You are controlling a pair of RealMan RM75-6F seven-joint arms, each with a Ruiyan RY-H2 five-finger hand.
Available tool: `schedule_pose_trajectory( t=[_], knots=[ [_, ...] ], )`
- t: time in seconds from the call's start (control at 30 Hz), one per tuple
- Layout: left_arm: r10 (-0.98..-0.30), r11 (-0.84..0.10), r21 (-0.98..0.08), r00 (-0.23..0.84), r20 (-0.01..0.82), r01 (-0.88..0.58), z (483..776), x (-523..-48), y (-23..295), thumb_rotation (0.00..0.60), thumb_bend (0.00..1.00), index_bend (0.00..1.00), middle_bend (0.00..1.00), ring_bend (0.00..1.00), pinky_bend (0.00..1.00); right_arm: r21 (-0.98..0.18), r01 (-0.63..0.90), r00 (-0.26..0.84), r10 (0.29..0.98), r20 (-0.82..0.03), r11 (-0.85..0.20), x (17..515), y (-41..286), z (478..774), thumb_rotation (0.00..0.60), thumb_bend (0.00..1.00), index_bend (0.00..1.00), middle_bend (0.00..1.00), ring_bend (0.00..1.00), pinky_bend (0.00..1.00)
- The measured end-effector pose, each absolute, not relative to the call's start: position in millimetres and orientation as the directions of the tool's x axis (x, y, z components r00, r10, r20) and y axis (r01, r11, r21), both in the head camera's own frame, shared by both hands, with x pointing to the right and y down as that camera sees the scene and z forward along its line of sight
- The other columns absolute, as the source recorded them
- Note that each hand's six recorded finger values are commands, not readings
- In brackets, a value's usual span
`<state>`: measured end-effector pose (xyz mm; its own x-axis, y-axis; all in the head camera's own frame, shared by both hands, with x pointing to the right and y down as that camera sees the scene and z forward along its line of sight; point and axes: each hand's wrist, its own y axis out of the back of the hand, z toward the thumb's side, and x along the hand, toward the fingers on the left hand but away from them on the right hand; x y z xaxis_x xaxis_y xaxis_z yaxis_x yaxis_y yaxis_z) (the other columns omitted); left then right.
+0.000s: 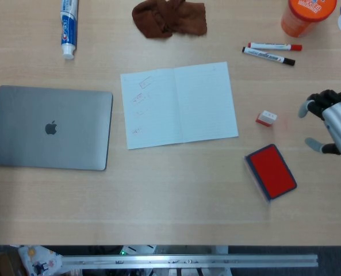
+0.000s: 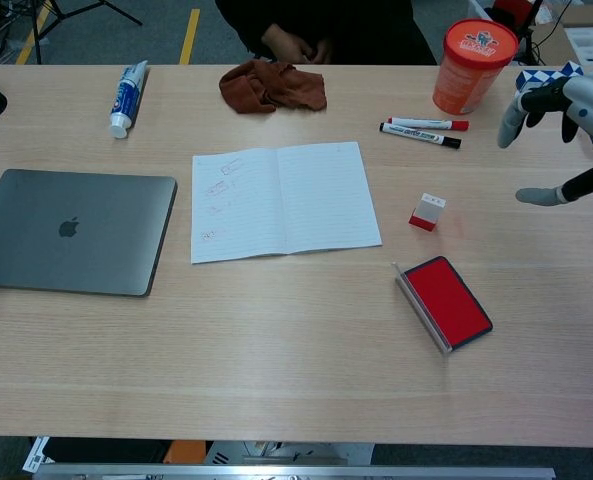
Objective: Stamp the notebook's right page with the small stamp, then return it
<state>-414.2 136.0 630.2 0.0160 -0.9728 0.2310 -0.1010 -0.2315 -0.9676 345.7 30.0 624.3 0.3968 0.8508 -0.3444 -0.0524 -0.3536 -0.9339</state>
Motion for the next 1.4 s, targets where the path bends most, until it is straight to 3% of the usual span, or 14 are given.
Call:
schedule_pose_trajectory(
  t=[0.43,0.97,1.4],
  knots=[
    [-0.970,-0.243,-0.965,0.029,0.241,-0.098,633.0,-411.5,135.5,0.600,0.28,0.00,0.00,0.10,0.13,-0.919,-0.110,0.369,0.844,-0.390,-0.377,335.4,19.6,651.6,0.600,0.04,0.47,0.46,0.36,0.51],
    [-0.969,-0.249,-0.964,0.028,0.247,-0.098,632.9,-413.0,136.5,0.600,0.28,0.00,0.00,0.10,0.13,-0.886,-0.195,0.312,0.830,-0.463,-0.421,307.7,-10.7,707.6,0.600,0.03,0.47,0.44,0.35,0.51],
    [-0.966,-0.260,-0.960,0.029,0.258,-0.102,635.2,-415.8,137.0,0.600,0.28,0.00,0.00,0.10,0.13,-0.850,-0.258,0.259,0.814,-0.519,-0.460,295.0,-15.1,748.6,0.600,0.03,0.47,0.44,0.35,0.51]
  ],
)
